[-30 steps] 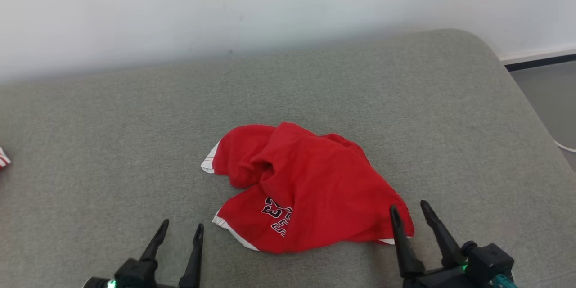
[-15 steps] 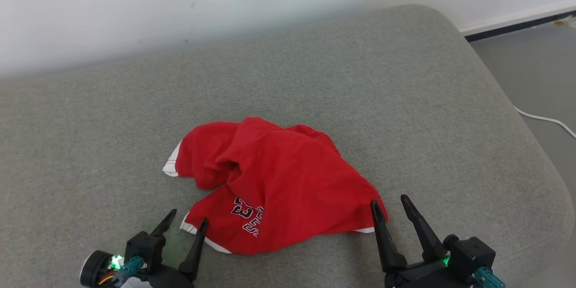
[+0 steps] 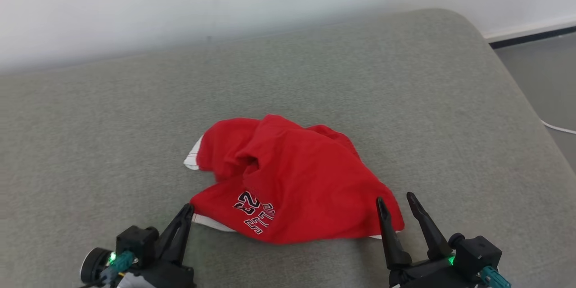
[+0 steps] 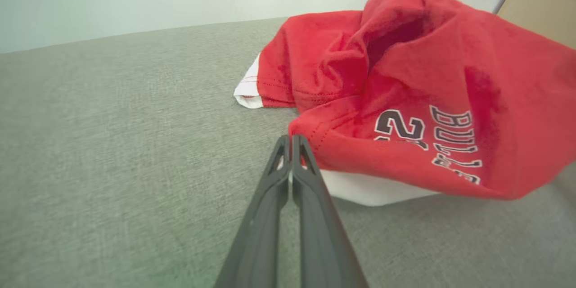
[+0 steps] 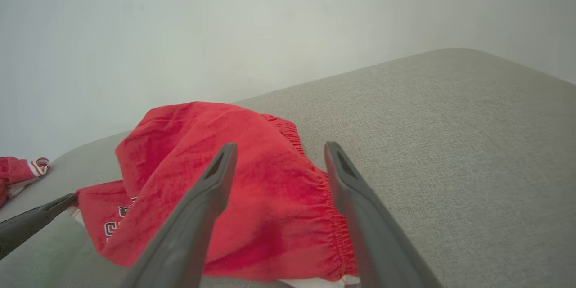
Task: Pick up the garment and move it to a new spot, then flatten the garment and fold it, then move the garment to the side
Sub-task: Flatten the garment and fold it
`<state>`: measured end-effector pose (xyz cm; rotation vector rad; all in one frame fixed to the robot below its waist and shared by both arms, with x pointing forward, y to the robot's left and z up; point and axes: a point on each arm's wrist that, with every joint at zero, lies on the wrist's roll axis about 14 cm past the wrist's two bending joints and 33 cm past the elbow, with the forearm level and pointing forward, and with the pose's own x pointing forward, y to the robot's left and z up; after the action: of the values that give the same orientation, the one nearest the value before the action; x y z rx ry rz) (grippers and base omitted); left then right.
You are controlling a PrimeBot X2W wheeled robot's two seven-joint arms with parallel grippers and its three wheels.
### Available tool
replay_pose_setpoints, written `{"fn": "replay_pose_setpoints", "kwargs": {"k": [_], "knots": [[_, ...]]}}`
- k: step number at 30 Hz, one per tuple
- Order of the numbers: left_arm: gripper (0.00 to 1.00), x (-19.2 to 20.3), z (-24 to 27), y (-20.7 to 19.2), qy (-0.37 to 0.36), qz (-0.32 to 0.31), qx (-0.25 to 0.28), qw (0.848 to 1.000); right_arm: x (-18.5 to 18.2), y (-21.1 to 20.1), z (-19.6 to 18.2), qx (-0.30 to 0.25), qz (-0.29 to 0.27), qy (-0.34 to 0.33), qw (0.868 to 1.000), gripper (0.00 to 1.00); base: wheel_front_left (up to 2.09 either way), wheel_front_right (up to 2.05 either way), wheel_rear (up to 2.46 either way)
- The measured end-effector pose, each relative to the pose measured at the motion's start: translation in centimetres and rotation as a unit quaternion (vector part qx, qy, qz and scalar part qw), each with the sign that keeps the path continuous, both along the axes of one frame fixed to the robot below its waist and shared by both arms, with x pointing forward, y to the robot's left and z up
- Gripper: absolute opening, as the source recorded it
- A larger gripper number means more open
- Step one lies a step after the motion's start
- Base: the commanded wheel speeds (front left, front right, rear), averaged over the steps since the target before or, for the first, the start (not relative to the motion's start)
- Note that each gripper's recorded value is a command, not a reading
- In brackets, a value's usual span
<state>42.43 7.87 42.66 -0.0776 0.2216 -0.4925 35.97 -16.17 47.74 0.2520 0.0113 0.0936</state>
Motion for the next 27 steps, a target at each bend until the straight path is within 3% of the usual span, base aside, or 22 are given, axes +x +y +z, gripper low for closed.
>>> {"fn": "replay_pose_setpoints", "kwargs": {"k": [10,20,21,22,27], "knots": [[0.00,-4.2,0.7,7.0,-0.011,0.107,-0.017,0.994,1.6,3.7,-0.3,0.007,0.057,0.001,0.998,1.00,0.00,0.00,0.00],[0.00,-8.5,-2.5,8.8,0.045,0.157,-0.020,0.986,1.9,5.8,-0.8,0.007,0.090,0.009,0.996,1.00,0.00,0.00,0.00],[0.65,-8.3,-2.1,9.0,0.039,0.164,-0.026,0.985,1.8,5.7,-0.7,0.007,0.088,0.008,0.996,1.00,0.00,0.00,0.00],[1.00,-8.1,-1.6,9.3,0.031,0.172,-0.031,0.984,1.8,5.4,-0.6,0.006,0.085,0.006,0.996,1.00,0.00,0.00,0.00],[1.00,-7.1,1.7,9.7,-0.026,0.191,-0.044,0.980,1.1,4.0,-0.8,0.002,0.066,0.010,0.998,1.00,0.00,0.00,0.00]]}}
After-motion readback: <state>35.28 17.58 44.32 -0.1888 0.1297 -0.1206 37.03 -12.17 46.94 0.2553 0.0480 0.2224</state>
